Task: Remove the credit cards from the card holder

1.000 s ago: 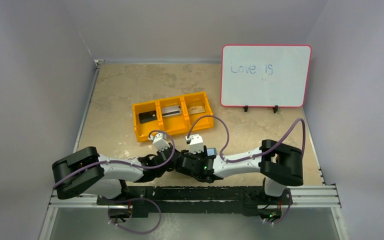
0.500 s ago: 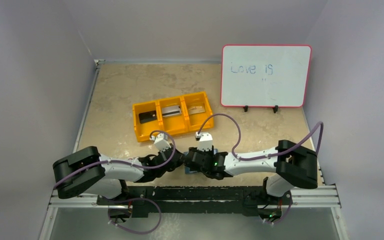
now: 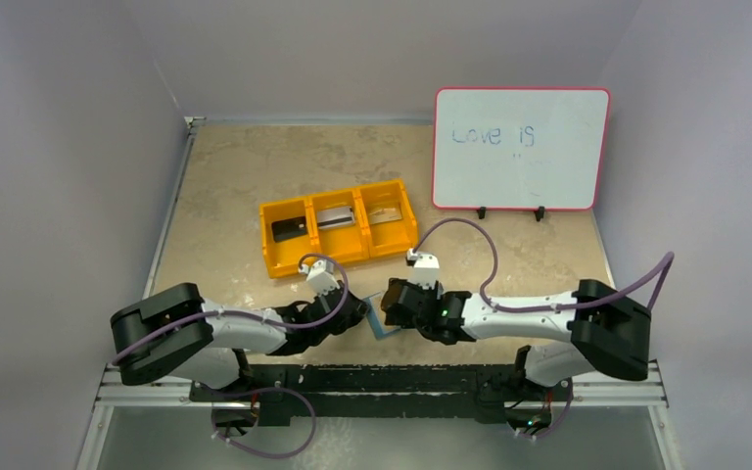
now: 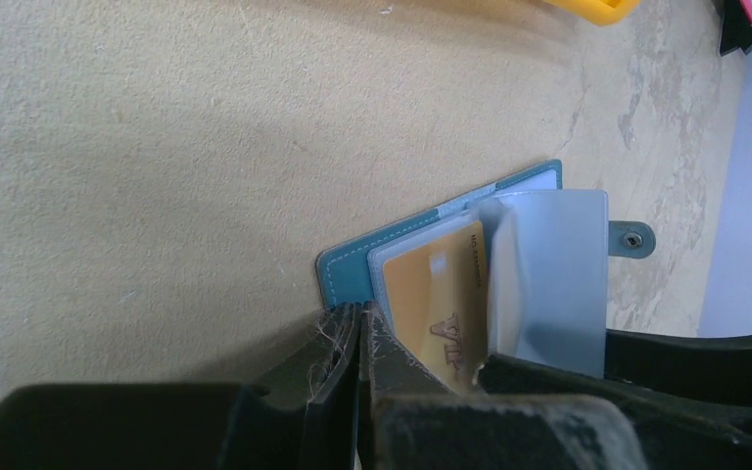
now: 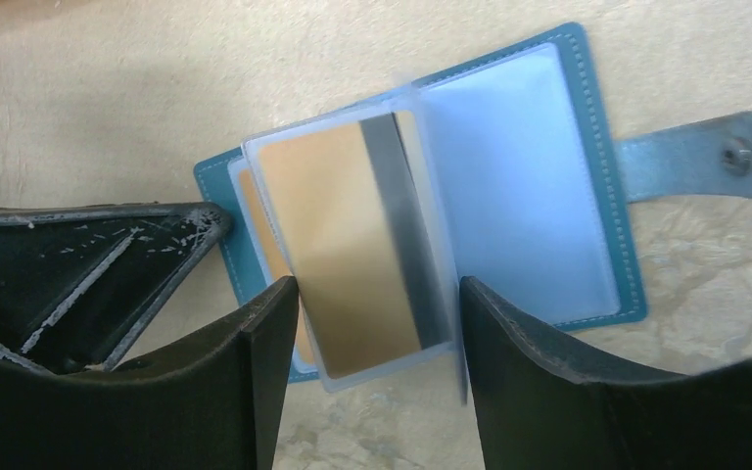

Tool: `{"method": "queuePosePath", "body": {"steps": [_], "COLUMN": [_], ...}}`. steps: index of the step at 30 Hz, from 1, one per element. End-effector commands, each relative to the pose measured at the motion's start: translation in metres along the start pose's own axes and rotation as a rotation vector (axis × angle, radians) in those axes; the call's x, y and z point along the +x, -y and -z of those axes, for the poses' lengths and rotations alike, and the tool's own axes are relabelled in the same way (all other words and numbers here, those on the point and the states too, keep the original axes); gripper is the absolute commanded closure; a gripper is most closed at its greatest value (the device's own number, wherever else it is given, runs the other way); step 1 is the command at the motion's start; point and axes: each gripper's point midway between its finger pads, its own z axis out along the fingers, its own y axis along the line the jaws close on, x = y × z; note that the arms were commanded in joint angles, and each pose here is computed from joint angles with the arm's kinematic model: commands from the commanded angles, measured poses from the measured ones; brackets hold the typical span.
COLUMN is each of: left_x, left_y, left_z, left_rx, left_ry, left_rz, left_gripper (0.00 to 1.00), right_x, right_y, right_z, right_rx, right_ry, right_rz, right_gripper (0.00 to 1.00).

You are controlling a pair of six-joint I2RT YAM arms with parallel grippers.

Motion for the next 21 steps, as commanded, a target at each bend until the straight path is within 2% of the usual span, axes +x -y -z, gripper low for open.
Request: {"method": "queuePosePath", "body": {"steps": [1,7,15,21], "left_x": [0.009,0.009,0.008,0.008], "left_y": [-0.049,-0.048,-0.042,-0.041], "left_z": [0.0,-0.001,-0.002,-0.002], "left_rx": [-0.161,-0.161,-0.154,-0.153], "left_ry": [-0.026,-0.03,-0.029,-0.03], "left_rz": [-0.126,-0.13,-0.138,-0.141], "left_gripper": [1.0,1.0,1.0,1.0], "right_x": [-0.007,-0.013,-0.031,-0.04], "right_y": [0.026,0.046,0.061,0.065], "right_z": [0.003,0.006,0.012,0.018], "right_rx": [0.043,0.086,0.134,0.125], "right_ry": [0.023,0.038,0.085,0.105], "right_rz": [-0.043,-0.102,-0.158,-0.165], "right_gripper": [0.37,0.36,0.27,0.27]}}
